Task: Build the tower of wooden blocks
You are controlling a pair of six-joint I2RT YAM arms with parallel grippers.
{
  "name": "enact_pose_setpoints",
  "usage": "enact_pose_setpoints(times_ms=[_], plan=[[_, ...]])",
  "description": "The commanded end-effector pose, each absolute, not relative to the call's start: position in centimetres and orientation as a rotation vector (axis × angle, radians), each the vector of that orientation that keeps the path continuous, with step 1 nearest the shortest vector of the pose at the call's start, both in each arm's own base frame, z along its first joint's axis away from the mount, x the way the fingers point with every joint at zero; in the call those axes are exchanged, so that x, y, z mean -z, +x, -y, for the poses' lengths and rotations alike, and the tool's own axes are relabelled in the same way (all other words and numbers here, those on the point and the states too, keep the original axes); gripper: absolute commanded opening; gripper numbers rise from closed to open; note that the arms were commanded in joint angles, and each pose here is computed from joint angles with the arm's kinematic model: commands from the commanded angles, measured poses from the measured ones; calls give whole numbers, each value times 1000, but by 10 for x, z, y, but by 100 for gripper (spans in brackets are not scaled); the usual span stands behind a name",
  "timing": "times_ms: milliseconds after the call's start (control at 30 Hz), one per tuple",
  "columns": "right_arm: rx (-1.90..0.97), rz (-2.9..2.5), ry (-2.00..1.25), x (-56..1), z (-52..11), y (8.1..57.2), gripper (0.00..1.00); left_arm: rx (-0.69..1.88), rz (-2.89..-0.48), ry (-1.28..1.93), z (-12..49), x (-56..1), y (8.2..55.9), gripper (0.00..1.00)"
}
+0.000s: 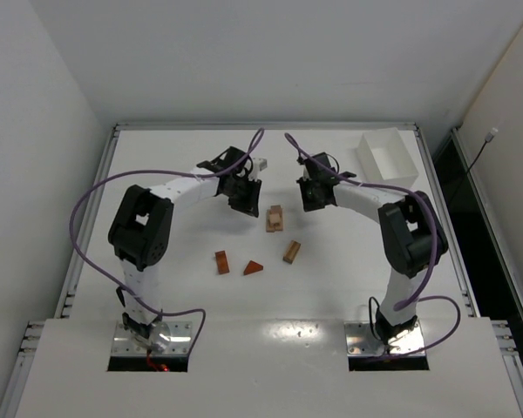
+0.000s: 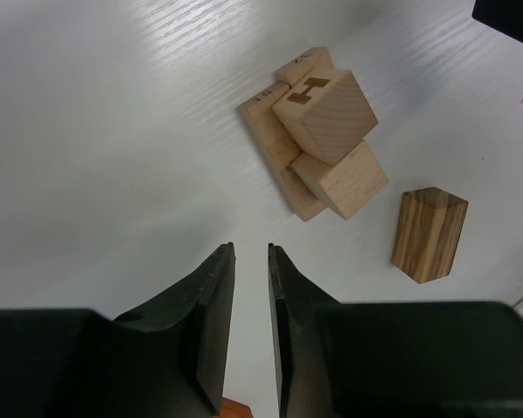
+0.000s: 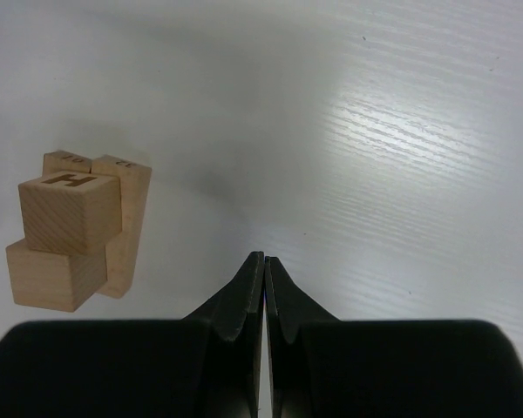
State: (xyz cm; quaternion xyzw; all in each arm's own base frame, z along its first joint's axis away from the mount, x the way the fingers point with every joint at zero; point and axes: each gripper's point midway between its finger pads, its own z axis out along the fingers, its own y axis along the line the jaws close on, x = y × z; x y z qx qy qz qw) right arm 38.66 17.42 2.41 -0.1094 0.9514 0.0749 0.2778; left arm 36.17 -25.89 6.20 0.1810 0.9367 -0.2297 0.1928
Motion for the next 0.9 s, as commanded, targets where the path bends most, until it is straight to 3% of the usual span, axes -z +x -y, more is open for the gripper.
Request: enact_pose_setpoints(times_ms=[0, 467, 867], plan=[[-222, -2473, -237, -49, -174, 399, 0, 686, -2581, 522, 274, -75, 371, 19], [-219, -2485, -207, -46, -163, 400, 0, 695, -2620, 549, 284, -58, 368, 31], [-222, -2487, -188, -44, -156, 399, 0, 695, -2615, 573, 291, -57, 373, 34]])
